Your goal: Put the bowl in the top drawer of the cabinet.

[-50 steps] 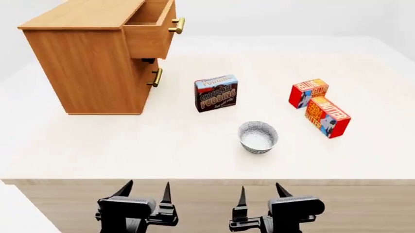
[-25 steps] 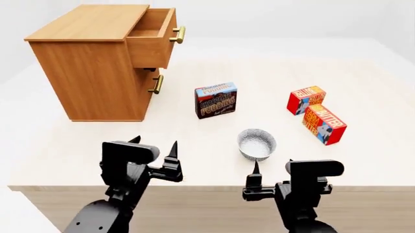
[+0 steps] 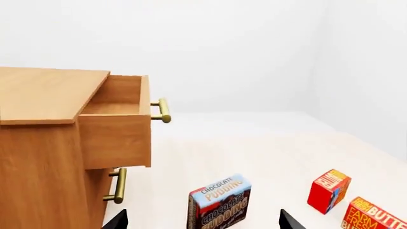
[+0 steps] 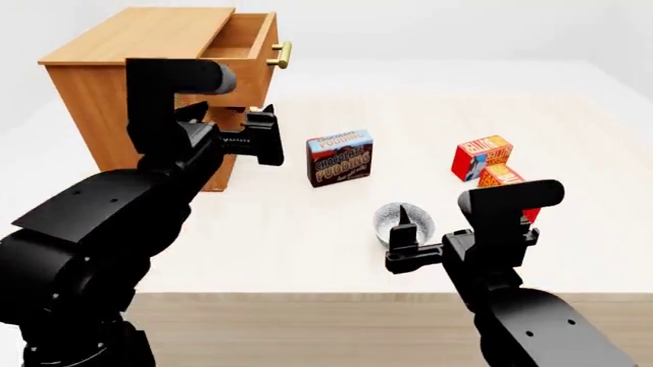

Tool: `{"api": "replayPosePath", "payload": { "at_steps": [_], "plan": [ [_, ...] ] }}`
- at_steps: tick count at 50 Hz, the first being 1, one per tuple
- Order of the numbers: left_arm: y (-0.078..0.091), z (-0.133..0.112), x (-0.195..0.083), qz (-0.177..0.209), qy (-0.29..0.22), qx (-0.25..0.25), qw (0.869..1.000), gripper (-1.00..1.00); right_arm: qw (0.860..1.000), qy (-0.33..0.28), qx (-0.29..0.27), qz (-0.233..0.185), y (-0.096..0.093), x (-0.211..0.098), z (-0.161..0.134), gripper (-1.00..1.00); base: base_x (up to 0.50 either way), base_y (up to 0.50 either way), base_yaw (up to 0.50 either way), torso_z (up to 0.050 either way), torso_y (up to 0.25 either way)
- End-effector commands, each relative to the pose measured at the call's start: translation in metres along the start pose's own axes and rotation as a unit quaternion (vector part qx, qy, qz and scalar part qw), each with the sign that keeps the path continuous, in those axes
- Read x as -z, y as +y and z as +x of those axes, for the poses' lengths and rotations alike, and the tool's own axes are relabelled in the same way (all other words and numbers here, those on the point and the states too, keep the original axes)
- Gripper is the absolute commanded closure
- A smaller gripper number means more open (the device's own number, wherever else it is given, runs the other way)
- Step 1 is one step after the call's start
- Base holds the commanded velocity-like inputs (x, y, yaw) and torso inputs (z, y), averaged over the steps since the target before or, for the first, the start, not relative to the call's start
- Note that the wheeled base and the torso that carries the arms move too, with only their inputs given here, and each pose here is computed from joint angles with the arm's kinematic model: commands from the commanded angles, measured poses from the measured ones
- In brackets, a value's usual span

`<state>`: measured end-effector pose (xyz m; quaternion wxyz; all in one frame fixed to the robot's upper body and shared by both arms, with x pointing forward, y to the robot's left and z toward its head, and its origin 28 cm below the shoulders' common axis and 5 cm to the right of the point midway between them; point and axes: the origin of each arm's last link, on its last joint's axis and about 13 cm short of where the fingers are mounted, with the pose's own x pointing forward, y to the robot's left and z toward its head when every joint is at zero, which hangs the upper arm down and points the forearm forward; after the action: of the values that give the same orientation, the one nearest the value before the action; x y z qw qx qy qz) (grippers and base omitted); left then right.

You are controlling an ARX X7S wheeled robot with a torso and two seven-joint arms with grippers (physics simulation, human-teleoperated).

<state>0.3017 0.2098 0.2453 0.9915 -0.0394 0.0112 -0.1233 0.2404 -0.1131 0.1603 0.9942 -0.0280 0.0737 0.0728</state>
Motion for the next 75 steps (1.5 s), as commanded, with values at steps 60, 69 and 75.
{"api": "replayPosePath", "payload": {
  "at_steps": [60,69,75],
  "plan": [
    [-0.027,0.03,-0.117,0.09,0.049,-0.054,0.993,-1.0,0.998,-0.049,-0.031,-0.004,-0.004,-0.005,-0.014,-1.0,0.39,0.0,0.0,0.0,0.0],
    [-0.025,0.042,-0.109,0.079,0.078,-0.067,0.992,-1.0,0.999,-0.044,-0.029,-0.011,-0.004,-0.003,-0.015,-1.0,0.5,0.0,0.0,0.0,0.001],
    [-0.025,0.052,-0.104,0.074,0.1,-0.083,0.989,-1.0,0.999,-0.043,-0.007,-0.007,-0.007,0.0,-0.013,-1.0,0.43,0.01,0.0,0.0,0.0]
  ]
}}
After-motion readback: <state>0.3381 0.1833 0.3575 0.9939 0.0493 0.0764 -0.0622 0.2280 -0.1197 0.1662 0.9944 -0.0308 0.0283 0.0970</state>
